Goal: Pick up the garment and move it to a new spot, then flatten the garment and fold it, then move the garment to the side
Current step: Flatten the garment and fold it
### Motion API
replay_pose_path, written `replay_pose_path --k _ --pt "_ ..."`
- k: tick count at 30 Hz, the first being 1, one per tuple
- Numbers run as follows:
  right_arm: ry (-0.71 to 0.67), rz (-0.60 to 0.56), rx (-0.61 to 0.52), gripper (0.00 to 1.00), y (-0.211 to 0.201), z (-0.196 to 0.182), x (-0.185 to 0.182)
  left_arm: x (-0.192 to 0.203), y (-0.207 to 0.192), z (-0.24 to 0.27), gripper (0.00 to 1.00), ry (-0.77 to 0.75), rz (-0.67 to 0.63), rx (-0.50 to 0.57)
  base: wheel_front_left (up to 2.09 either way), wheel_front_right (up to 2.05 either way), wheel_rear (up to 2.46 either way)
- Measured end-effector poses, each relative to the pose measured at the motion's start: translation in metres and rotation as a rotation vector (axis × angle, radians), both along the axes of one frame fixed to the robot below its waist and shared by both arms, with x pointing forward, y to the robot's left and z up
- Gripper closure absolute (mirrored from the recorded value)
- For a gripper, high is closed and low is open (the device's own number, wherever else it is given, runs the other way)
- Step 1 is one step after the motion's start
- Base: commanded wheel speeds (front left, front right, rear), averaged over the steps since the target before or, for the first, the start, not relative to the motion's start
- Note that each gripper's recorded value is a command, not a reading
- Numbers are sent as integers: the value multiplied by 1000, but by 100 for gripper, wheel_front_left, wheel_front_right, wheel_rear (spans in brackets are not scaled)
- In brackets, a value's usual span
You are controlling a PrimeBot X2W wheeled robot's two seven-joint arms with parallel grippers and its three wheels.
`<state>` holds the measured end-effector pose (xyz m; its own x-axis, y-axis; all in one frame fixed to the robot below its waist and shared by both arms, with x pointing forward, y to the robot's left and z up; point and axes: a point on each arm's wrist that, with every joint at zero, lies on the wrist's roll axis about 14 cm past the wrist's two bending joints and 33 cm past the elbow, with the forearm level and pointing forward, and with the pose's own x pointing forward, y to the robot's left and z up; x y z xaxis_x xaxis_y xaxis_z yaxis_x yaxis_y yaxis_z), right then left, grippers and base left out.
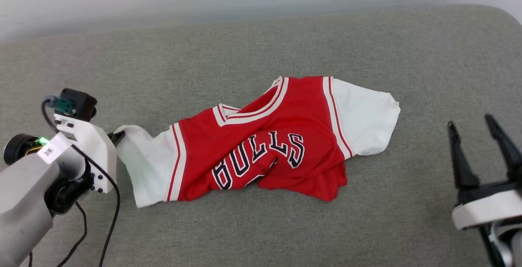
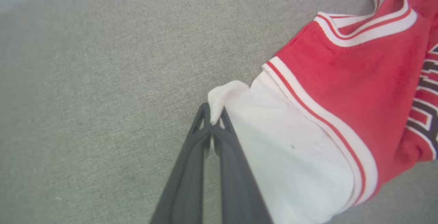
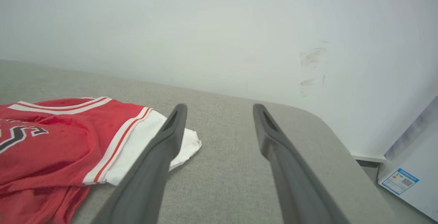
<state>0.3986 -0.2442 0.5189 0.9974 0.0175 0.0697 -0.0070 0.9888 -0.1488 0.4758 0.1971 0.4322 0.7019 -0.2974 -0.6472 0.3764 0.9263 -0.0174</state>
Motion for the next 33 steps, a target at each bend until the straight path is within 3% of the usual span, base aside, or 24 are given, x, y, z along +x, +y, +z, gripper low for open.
replay_pose_path --k 5,11,23,33 --pt "-63 54 -69 0 -3 43 23 -3 7 27 100 -132 52 -46 0 0 0" --pt "67 147 -117 0 6 56 56 -17 10 37 100 -187 88 -74 0 0 0" --pt "777 245 -212 0 6 -25 80 -16 5 41 100 -241 103 -97 0 0 0" --pt "1002 263 -247 0 21 -85 114 5 7 34 100 -264 105 -91 0 0 0"
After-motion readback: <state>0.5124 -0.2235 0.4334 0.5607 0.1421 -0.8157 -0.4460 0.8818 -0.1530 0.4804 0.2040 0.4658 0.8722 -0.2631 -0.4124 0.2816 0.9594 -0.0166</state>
